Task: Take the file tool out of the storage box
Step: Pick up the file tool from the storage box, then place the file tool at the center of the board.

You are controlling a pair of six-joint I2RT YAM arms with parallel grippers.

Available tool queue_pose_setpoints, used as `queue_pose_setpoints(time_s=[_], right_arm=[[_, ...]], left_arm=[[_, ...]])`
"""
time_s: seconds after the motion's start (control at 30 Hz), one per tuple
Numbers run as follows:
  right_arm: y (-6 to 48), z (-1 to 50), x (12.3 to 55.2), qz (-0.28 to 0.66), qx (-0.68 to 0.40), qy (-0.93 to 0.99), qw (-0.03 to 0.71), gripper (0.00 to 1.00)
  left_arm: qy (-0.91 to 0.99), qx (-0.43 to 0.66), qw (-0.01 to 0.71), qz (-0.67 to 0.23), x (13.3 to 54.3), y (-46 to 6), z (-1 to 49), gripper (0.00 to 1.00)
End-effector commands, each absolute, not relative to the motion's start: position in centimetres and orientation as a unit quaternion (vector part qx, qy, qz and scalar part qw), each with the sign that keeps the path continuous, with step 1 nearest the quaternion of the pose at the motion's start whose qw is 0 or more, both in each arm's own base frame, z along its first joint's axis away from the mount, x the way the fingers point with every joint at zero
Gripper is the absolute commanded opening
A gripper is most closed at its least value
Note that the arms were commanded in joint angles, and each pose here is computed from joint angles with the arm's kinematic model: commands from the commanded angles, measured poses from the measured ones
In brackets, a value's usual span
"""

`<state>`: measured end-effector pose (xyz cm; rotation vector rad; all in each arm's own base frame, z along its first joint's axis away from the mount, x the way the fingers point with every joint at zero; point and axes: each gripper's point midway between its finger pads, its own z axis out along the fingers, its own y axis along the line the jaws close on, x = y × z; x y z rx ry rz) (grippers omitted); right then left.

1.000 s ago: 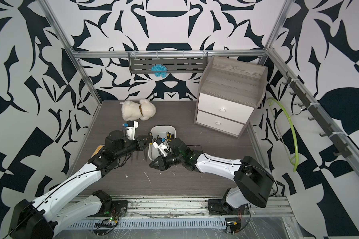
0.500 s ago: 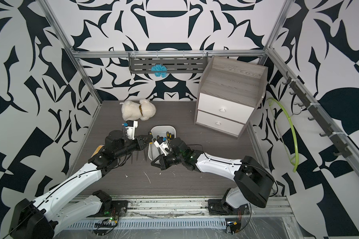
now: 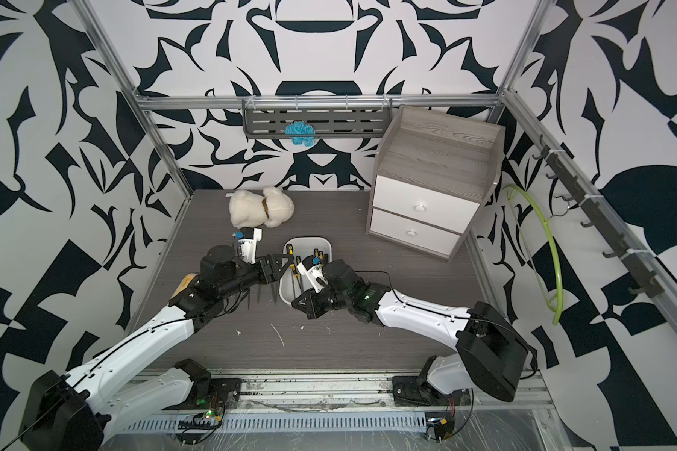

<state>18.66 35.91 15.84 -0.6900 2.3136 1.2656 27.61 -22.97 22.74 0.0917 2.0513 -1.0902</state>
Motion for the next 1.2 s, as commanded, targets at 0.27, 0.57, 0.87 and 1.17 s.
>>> queue_pose_setpoints(time_s=[0.27, 0.57, 0.87, 1.17], right_arm=[[34.4, 18.1, 20.6, 0.397, -0.246, 0.842, 0.271, 0.0], [30.3, 19.7, 21.1, 0.324, -0.226, 0.864, 0.313, 0.0], [22.9, 19.0, 21.7, 0.186, -0.186, 0.908, 0.326, 0.0], [21.6, 11.2, 24.6, 0.231, -0.098, 0.958, 0.138, 0.0]], left_arm=[[0.802, 0.037, 0.424, -0.419, 27.4, -22.0, 23.5, 0.83], [0.797, 0.036, 0.432, -0.42, 27.4, -21.9, 23.6, 0.99], [0.811, 0.034, 0.405, -0.42, 27.8, -22.6, 22.7, 0.99], [0.853, 0.023, 0.353, -0.383, 28.6, -23.0, 20.0, 0.99]])
